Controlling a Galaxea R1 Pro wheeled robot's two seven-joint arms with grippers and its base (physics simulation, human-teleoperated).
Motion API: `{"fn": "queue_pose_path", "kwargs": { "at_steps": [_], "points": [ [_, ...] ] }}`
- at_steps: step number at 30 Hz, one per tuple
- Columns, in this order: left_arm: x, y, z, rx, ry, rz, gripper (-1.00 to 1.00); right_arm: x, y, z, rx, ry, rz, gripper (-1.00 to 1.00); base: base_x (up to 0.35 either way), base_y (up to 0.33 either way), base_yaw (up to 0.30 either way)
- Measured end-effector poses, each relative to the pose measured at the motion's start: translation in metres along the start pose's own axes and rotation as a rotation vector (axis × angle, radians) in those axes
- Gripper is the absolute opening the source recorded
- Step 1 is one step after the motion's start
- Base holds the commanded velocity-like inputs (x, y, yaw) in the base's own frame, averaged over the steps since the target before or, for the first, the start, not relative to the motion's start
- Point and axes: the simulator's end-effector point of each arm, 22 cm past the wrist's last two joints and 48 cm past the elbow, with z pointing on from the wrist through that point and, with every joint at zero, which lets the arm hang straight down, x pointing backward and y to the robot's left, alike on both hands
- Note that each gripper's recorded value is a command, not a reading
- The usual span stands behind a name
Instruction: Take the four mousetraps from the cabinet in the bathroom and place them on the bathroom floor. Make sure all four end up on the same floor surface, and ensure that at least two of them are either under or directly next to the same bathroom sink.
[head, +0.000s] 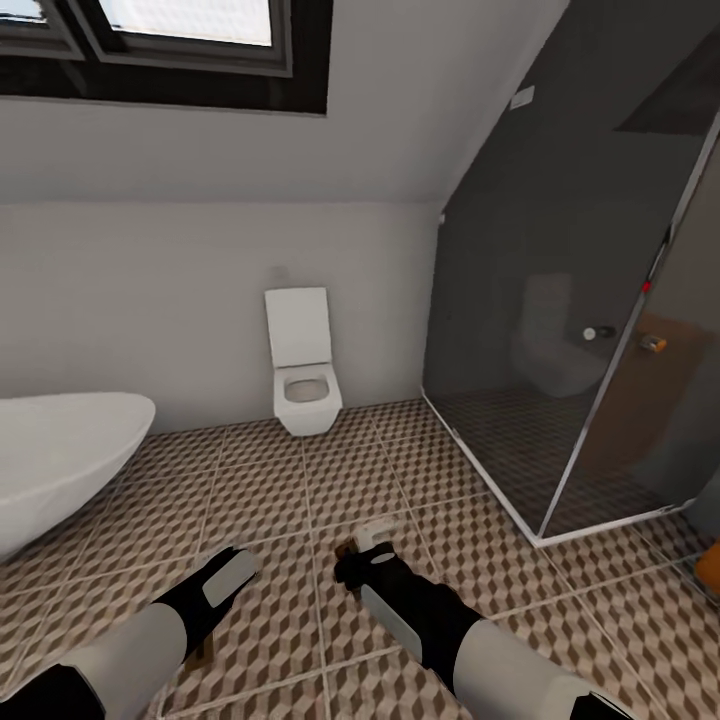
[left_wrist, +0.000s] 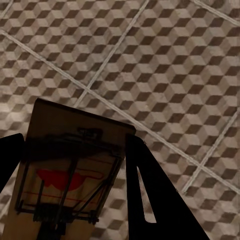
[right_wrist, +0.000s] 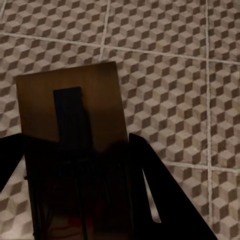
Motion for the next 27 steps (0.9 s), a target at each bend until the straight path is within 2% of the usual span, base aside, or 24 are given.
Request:
{"fn": "queue_pose_path", "kwargs": {
  "at_steps": [7, 11, 15, 20, 27],
  "points": [
    [0.001, 0.000, 0.001, -0.002, 0.003, 0.002, -1.00, 0.001, 0.001, 0.001, -0.004, 0.003, 0.000, -1.00, 0.000, 0.000, 0.256],
    [0.002, 0.000, 0.002, -0.003, 0.003, 0.003, -1.00, 0.006, 0.019, 0.000, -0.062, 0.006, -0.044, -1.00, 0.000, 0.000, 0.080],
    [0.002, 0.000, 0.002, -0.003, 0.003, 0.003, -1.00, 0.007, 0.025, 0.000, -0.077, 0.003, -0.063, -1.00, 0.000, 0.000, 0.024],
    [0.002, 0.000, 0.002, -0.002, 0.004, 0.003, -1.00, 0.008, 0.027, 0.000, -0.082, 0.002, -0.066, -1.00, 0.000, 0.000, 0.056],
    [0.004, 0.000, 0.004, -0.005, 0.007, 0.005, -1.00, 0.010, 0.028, 0.001, -0.085, 0.005, -0.067, -1.00, 0.000, 0.000, 0.205]
  ]
}}
